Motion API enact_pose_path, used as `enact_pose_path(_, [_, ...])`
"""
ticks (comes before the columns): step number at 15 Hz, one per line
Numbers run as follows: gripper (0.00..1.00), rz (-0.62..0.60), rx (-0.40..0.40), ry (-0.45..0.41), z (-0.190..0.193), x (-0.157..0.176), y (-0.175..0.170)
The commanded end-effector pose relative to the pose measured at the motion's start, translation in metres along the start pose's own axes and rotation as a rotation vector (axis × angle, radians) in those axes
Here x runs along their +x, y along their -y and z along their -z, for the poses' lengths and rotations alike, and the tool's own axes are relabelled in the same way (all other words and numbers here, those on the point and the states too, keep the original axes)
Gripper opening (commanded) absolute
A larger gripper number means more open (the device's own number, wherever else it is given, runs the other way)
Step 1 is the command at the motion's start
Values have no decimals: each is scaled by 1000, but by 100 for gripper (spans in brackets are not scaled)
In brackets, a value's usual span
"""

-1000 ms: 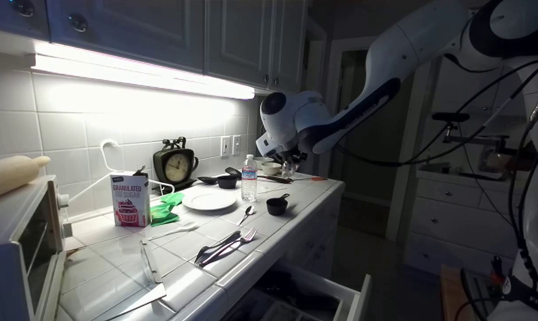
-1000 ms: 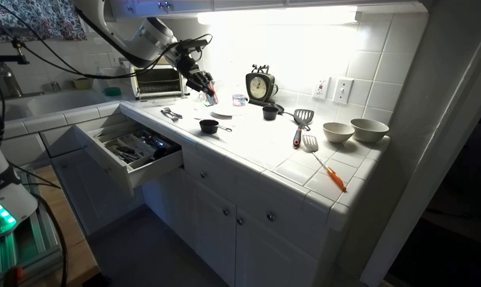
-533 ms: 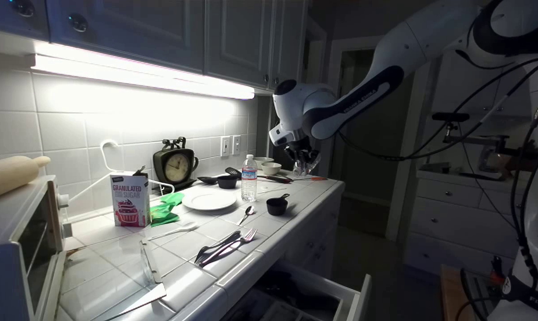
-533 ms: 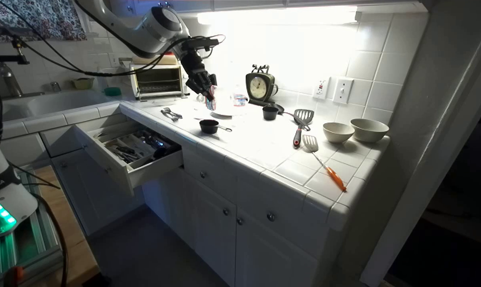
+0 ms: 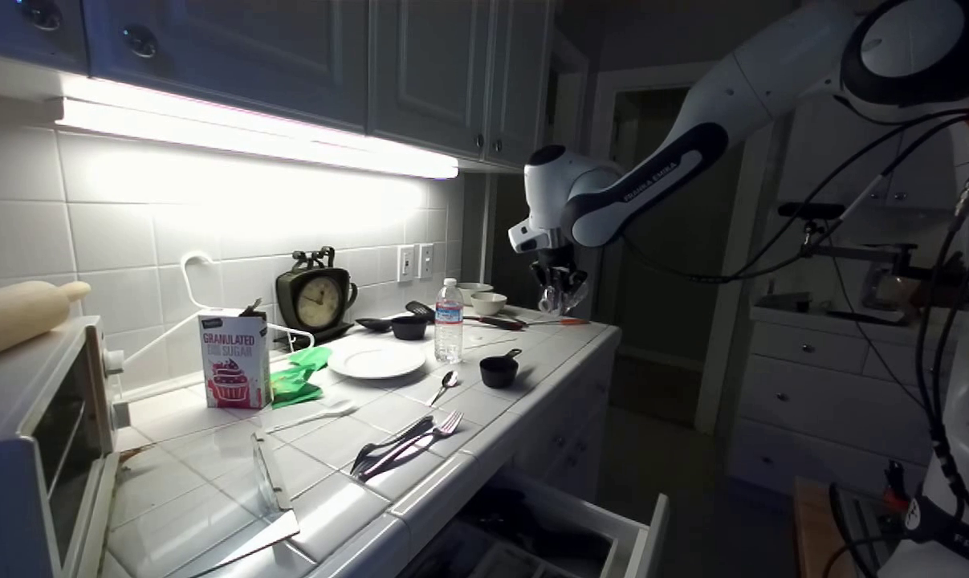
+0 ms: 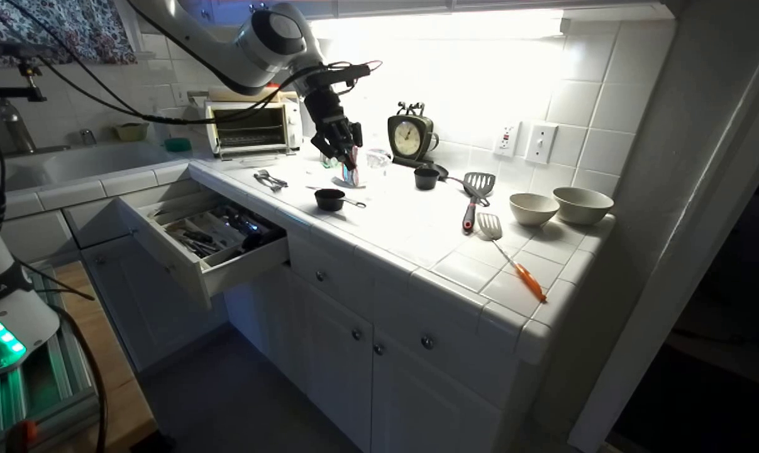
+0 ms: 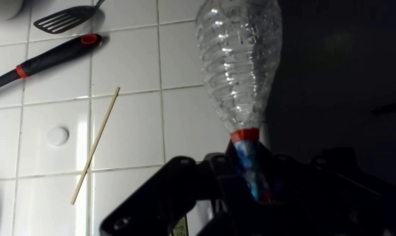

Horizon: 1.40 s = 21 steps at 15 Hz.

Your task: Pick up the open water bottle and pour its contents into the small black pot

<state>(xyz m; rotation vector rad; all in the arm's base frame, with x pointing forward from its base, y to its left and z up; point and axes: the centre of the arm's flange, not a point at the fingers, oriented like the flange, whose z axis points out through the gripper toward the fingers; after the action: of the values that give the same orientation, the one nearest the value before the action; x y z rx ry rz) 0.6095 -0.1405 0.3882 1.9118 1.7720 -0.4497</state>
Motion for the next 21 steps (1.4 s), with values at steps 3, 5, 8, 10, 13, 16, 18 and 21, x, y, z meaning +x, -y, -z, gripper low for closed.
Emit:
enact_pose_path(3, [2,-5,-52,-175,-21,-29,4])
enact_pose_path(5, [2,6,-61,-189,-31,-34,4])
enact_pose_path(8, [2,40,-49,-196,-50,-35,5])
enact_pose_path(10, [2,60,-38,-193,-63,-34,6])
enact_pose_path(13, [2,90,-19,-181,-82,-31,7])
enact_pose_path(16, [2,79,-43,-150,-99,-30,4])
enact_pose_path(18, [2,65,-69,-124,-108,-30,3])
enact_pose_path(21, [2,41,-112,-96,-122,-29,1])
